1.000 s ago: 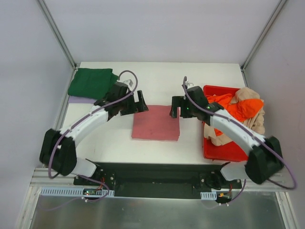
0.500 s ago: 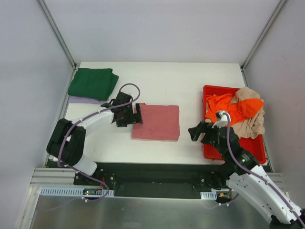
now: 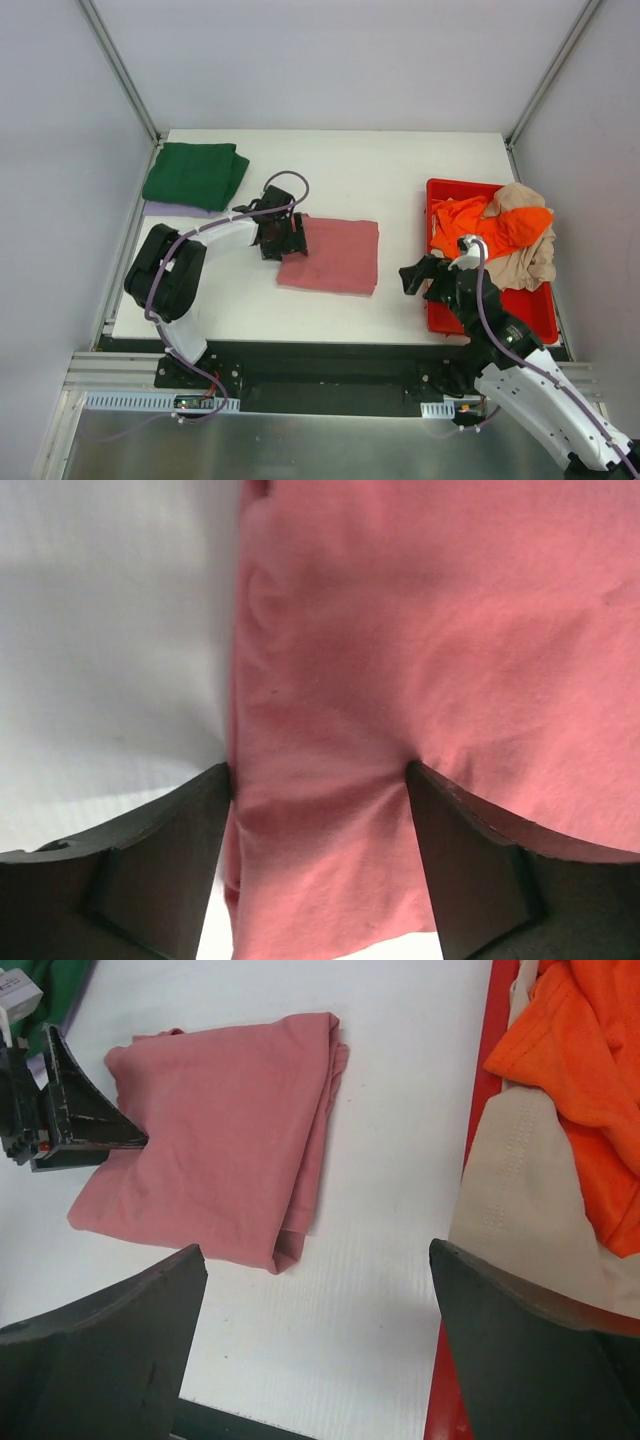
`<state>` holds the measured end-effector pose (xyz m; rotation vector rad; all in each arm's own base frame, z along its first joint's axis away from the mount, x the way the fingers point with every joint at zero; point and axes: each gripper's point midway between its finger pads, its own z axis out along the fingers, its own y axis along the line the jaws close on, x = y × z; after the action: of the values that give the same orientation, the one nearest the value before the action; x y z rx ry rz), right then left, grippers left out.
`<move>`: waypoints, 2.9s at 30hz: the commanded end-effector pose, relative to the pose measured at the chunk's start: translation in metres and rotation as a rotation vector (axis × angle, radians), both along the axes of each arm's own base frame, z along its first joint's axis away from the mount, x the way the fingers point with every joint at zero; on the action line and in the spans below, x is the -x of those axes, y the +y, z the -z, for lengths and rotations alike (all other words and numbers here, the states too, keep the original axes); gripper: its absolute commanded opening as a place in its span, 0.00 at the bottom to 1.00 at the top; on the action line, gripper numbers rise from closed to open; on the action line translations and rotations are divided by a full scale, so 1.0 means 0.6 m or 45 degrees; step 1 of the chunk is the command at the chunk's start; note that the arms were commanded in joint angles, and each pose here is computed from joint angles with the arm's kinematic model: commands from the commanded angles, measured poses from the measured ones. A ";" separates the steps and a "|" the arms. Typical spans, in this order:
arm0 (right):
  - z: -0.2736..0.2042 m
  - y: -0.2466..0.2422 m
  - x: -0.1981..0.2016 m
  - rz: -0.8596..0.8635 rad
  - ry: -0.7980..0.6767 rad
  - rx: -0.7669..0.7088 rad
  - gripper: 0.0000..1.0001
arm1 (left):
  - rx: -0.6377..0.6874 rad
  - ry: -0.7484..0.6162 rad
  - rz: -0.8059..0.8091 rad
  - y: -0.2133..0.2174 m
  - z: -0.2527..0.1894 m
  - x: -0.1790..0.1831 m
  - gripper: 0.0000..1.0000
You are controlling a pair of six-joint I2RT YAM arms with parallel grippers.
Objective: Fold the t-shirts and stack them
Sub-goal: Put the neatly folded tshirt into the corner of the board with the left arm
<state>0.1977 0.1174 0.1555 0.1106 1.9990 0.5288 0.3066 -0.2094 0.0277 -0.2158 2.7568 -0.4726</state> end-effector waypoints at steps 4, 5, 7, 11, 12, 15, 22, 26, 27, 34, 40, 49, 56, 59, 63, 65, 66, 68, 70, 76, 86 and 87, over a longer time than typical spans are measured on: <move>-0.011 -0.020 -0.024 0.125 -0.054 0.020 0.96 | -0.278 0.178 0.018 -0.005 0.081 0.060 0.64; -0.011 -0.023 -0.026 0.142 -0.065 0.012 0.96 | -0.311 0.196 0.031 -0.005 0.089 0.068 0.63; -0.012 -0.031 -0.028 0.175 -0.089 0.002 0.96 | -0.361 0.238 0.010 0.000 0.107 0.083 0.54; -0.016 -0.047 -0.028 0.234 -0.139 -0.015 0.96 | -0.437 0.248 0.002 0.004 0.122 0.086 0.18; -0.013 -0.051 -0.028 0.246 -0.145 -0.013 0.96 | -0.466 0.232 -0.003 0.006 0.119 0.081 0.08; -0.008 -0.062 -0.028 0.284 -0.163 -0.006 0.96 | -0.519 0.167 0.002 0.011 0.101 0.060 0.00; 0.007 -0.073 -0.029 0.304 -0.163 0.060 0.96 | -0.899 -0.196 0.000 0.079 -0.024 -0.044 0.00; 0.018 -0.073 -0.032 0.263 -0.167 0.146 0.96 | -1.144 -0.379 -0.008 0.124 -0.097 -0.088 0.00; 0.021 -0.074 -0.032 0.249 -0.166 0.181 0.96 | -1.207 -0.416 -0.015 0.135 -0.115 -0.099 0.00; 0.030 -0.079 -0.034 0.223 -0.166 0.281 0.96 | -1.362 -0.545 -0.099 0.223 -0.212 -0.209 0.00; 0.025 -0.095 -0.035 0.277 -0.178 0.318 0.96 | -1.283 -0.740 -0.019 0.264 -0.278 -0.296 0.00; 0.017 -0.123 -0.034 0.395 -0.222 0.304 0.96 | -1.464 -0.836 -0.035 0.342 -0.372 -0.354 0.00; 0.014 -0.136 -0.033 0.452 -0.263 0.277 0.96 | -1.472 -0.965 -0.046 0.341 -0.445 -0.355 0.00; 0.016 -0.139 -0.033 0.468 -0.259 0.283 0.96 | -1.469 -0.998 -0.067 0.344 -0.472 -0.345 0.00; 0.017 -0.146 -0.033 0.501 -0.258 0.283 0.96 | -1.436 -1.061 -0.093 0.344 -0.510 -0.326 0.00; 0.018 -0.146 -0.033 0.502 -0.258 0.280 0.96 | -1.425 -1.082 -0.099 0.345 -0.522 -0.318 0.00; 0.016 -0.146 -0.033 0.505 -0.258 0.277 0.96 | -1.415 -1.093 -0.102 0.344 -0.526 -0.315 0.00; 0.016 -0.144 -0.032 0.495 -0.257 0.270 0.96 | -1.400 -1.105 -0.100 0.342 -0.531 -0.310 0.00; 0.016 -0.144 -0.031 0.494 -0.259 0.266 0.96 | -1.392 -1.114 -0.088 0.339 -0.533 -0.307 0.00; 0.015 -0.147 -0.029 0.507 -0.268 0.247 0.96 | -1.430 -1.089 -0.075 0.343 -0.532 -0.310 0.00; 0.011 -0.146 -0.027 0.498 -0.261 0.246 0.96 | -1.462 -0.971 -0.096 0.389 -0.471 -0.351 0.00; 0.012 -0.147 -0.027 0.501 -0.259 0.250 0.96 | -1.470 -0.955 -0.106 0.397 -0.465 -0.354 0.00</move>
<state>0.2137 0.0330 0.1437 0.2782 1.7738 0.0923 0.5073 0.0104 0.2912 0.2031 1.9101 0.8720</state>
